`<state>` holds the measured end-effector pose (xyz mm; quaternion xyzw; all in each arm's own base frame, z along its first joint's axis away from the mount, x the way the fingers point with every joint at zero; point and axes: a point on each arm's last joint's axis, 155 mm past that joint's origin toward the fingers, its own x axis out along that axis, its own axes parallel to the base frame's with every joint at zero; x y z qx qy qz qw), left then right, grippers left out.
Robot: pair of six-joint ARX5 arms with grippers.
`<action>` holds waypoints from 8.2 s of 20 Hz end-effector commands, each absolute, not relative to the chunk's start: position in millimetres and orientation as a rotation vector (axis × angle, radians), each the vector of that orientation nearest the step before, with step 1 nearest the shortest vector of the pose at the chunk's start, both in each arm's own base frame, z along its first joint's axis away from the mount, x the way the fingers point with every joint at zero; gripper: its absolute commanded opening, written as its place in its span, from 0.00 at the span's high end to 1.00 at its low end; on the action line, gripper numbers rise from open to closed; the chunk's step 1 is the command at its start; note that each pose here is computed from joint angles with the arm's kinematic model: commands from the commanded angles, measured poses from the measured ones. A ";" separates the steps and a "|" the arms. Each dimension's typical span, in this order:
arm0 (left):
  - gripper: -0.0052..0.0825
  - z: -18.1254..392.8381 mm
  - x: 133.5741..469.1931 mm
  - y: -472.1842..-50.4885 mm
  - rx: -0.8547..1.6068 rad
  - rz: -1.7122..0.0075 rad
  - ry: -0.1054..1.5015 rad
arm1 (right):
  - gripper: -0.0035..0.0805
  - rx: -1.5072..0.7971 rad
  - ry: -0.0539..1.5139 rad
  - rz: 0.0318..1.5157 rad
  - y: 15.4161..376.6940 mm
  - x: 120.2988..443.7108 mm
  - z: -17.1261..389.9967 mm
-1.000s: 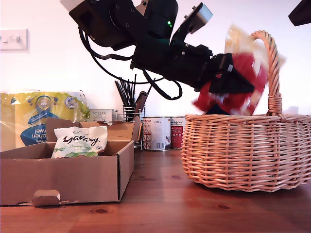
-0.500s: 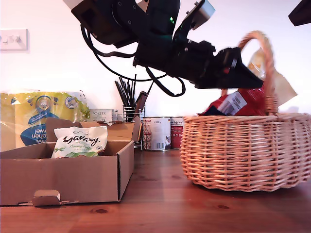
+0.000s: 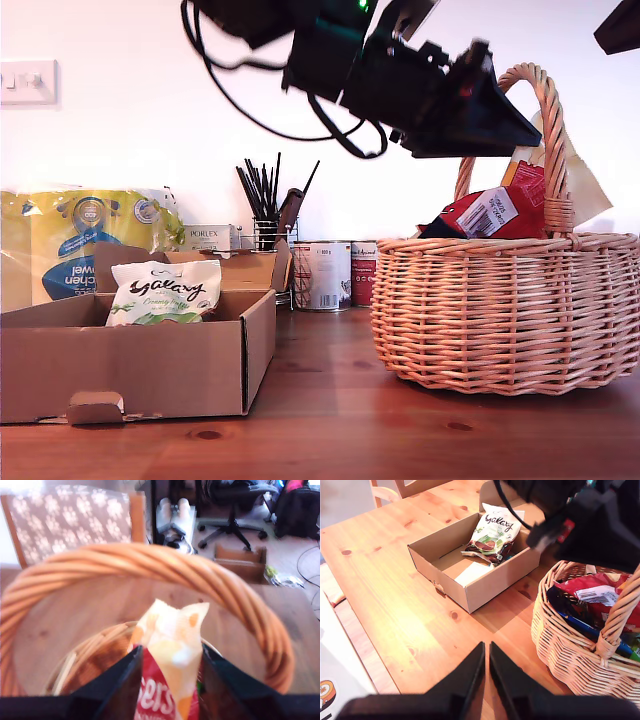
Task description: Move the bags of Easter eggs from the cardboard box on the left into the woven basket on the right side.
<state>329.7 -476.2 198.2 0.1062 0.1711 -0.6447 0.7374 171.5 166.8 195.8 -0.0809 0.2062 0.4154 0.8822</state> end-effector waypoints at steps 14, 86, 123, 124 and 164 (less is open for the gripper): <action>0.81 188.2 341.2 -410.6 0.362 -1.368 0.658 | 0.97 -0.174 0.414 0.870 167.5 171.0 199.8; 0.19 68.9 453.0 -132.4 0.737 -0.881 0.738 | 0.97 -0.208 0.454 0.823 163.6 182.8 188.7; 0.42 66.2 396.5 -161.7 0.747 -0.939 0.975 | 0.97 -0.208 0.450 0.822 163.7 183.2 189.4; 0.41 67.9 397.5 -162.0 0.749 -0.936 0.968 | 0.97 -0.208 0.450 0.822 163.6 183.2 189.5; 0.47 70.0 332.2 -223.4 0.671 -0.992 1.113 | 0.97 -0.197 0.455 0.823 164.0 182.2 189.4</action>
